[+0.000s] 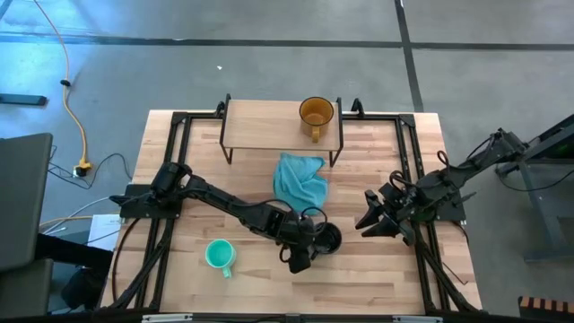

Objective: Stack small to large cups/mugs on shelf
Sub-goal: Put the dark blue mug on the shelf

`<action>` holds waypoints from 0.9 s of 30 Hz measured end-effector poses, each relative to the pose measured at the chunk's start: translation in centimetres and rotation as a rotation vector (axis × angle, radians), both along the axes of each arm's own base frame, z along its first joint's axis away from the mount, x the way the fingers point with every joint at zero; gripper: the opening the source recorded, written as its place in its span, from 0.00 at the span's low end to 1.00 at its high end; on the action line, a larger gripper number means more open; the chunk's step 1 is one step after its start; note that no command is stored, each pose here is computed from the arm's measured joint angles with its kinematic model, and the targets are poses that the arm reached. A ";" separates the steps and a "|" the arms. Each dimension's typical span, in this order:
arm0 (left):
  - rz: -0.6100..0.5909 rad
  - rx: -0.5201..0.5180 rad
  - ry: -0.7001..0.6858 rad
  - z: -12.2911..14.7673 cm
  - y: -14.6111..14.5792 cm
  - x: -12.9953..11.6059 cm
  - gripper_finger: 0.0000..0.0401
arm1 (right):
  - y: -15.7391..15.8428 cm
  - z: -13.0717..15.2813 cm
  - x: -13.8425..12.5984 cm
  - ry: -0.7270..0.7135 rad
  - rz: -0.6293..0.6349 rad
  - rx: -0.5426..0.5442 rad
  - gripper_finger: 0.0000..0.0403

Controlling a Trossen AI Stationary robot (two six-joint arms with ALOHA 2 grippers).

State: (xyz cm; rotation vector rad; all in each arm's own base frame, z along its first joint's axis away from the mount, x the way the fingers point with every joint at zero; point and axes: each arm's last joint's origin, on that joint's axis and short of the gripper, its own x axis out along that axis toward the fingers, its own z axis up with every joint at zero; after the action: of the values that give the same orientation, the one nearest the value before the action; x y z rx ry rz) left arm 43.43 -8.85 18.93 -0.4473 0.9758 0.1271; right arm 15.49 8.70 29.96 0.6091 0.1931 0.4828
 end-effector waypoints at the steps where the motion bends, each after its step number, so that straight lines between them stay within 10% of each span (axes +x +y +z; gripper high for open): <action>1: -0.006 0.018 0.013 0.0 0.1 -0.1 0.46 | 0.1 0.0 -0.1 0.000 0.001 0.000 0.32; 10: -0.164 0.310 0.029 2.7 1.2 0.2 0.46 | 0.7 0.0 -0.4 -0.002 -0.010 -0.002 0.32; 27: -0.427 0.483 -0.141 6.3 6.2 2.4 0.46 | 1.6 0.0 -1.1 -0.008 -0.089 -0.007 0.32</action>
State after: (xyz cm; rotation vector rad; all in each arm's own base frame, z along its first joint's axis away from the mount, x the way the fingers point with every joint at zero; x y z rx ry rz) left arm 45.82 -2.65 25.26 0.1958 0.8472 -0.0558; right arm 14.41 10.27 30.00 0.6060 0.1596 0.3988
